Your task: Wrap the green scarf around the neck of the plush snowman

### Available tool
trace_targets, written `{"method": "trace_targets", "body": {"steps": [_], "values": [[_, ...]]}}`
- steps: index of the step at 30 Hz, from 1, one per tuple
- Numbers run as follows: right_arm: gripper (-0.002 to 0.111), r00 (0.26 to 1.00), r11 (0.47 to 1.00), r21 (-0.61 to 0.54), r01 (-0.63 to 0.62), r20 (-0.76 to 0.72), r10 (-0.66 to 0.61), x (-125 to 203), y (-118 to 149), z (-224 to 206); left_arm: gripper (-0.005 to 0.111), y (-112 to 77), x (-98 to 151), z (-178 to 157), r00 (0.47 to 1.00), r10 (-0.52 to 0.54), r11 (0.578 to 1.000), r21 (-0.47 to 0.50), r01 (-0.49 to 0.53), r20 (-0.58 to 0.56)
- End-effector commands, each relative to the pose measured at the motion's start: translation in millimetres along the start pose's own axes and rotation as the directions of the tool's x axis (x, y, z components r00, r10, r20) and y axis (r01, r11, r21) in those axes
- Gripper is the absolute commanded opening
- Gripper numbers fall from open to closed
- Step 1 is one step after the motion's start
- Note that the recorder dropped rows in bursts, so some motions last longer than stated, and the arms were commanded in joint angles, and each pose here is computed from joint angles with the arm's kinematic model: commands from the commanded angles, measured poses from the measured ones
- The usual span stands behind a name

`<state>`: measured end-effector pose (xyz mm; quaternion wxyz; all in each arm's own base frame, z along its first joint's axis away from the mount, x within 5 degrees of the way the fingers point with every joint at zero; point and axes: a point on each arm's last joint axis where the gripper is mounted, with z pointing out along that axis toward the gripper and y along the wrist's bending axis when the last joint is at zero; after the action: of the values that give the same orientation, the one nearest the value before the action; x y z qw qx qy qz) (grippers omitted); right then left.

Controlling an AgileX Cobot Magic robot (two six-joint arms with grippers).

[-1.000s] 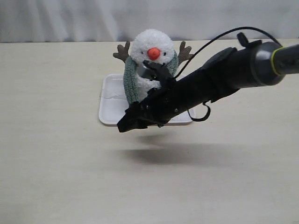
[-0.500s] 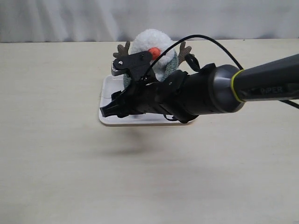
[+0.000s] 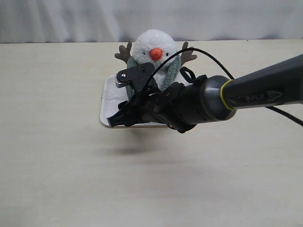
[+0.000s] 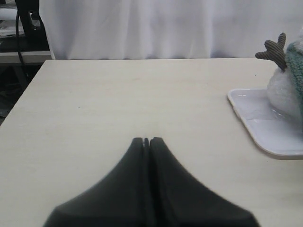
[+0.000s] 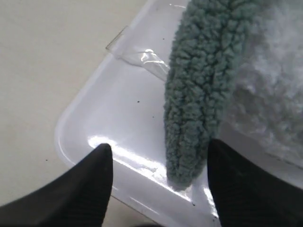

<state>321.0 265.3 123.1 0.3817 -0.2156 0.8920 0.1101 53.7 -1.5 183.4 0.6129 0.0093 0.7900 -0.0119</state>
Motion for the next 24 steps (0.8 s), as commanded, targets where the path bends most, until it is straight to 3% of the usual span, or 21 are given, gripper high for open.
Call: {"method": "trace_targets", "body": {"steps": [1,10,20,24], "values": [[0.056,1.000,1.000,0.024,0.010,0.013,-0.011,-0.8,-2.2,0.4,0.000,0.0,-0.8,0.1,1.000,-0.006,1.000,-0.001,0.006,0.016],[0.054,0.999,0.999,0.013,0.030,-0.017,-0.029,5.8,0.4,16.7,0.000,0.0,-0.5,0.1,1.000,-0.006,1.000,-0.001,0.006,0.013],[0.006,0.997,0.998,-0.005,0.070,-0.009,-0.070,1.3,2.8,16.7,0.000,0.0,-0.5,0.1,1.000,-0.006,1.000,-0.001,0.006,0.013],[0.004,0.997,0.997,-0.040,0.071,0.009,-0.070,-8.2,6.0,6.5,0.000,0.0,-0.5,0.1,1.000,-0.006,1.000,-0.001,0.006,0.013]]}}
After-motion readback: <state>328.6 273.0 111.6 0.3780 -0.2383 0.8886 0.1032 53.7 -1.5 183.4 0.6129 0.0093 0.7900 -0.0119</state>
